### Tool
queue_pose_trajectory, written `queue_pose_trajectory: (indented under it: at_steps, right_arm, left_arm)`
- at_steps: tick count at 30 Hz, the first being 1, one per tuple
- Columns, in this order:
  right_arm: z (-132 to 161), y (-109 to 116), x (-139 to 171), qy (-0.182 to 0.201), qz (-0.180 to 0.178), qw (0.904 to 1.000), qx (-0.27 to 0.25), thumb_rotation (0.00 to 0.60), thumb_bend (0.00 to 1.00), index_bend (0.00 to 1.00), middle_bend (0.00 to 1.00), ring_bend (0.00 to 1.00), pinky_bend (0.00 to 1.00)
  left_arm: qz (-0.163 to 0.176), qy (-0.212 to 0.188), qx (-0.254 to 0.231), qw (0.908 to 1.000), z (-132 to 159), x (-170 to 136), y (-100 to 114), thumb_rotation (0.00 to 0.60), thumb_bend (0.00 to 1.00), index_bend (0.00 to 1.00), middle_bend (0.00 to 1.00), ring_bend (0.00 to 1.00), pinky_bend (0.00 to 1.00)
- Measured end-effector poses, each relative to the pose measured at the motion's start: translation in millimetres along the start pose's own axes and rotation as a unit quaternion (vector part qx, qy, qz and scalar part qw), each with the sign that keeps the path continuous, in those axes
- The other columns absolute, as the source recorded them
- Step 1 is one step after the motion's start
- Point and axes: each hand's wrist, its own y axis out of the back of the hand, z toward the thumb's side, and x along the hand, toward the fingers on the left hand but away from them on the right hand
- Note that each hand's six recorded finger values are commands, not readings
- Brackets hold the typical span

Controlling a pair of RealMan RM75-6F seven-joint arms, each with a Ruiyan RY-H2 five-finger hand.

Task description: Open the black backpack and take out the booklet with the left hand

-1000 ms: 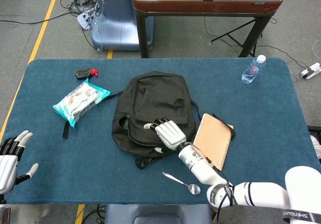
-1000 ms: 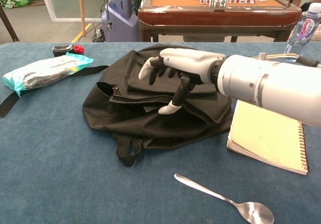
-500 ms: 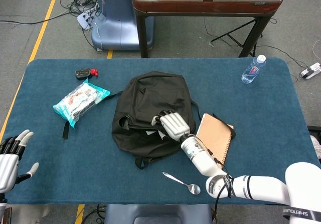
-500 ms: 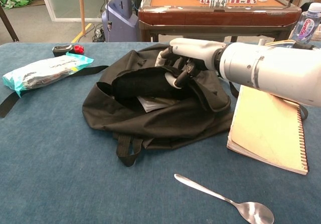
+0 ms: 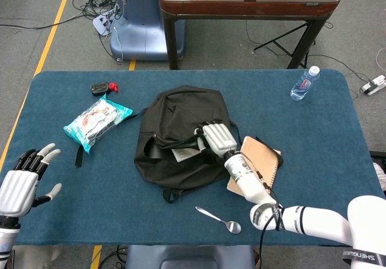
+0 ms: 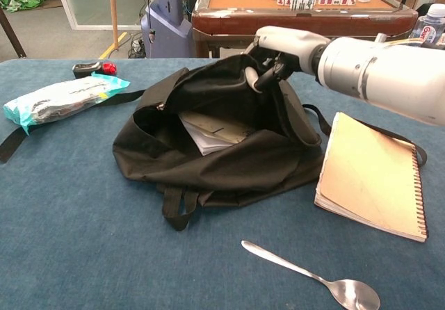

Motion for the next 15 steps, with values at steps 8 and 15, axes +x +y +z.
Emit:
queue_pose_trajectory:
  at_steps: [8,15]
  right_arm:
    - [-16,30,-8,-0.03,-0.036,0.9985,-0.03,0.6,0.66,0.61,0.39,0.23,0.21]
    - [-27,54,-19,-0.057,-0.053,0.9965,-0.031,0.6,0.66,0.61,0.39,0.23,0.21]
  left_arm:
    - [0.019,-0.103,-0.038,0.9937,46,43,7,0.6,0.28,0.34,0.28,0.29,0.17]
    - [0.011,-0.185,-0.066,0.9805,98,84,-1,0.6,0.28,0.39,0.37,0.36,0.26]
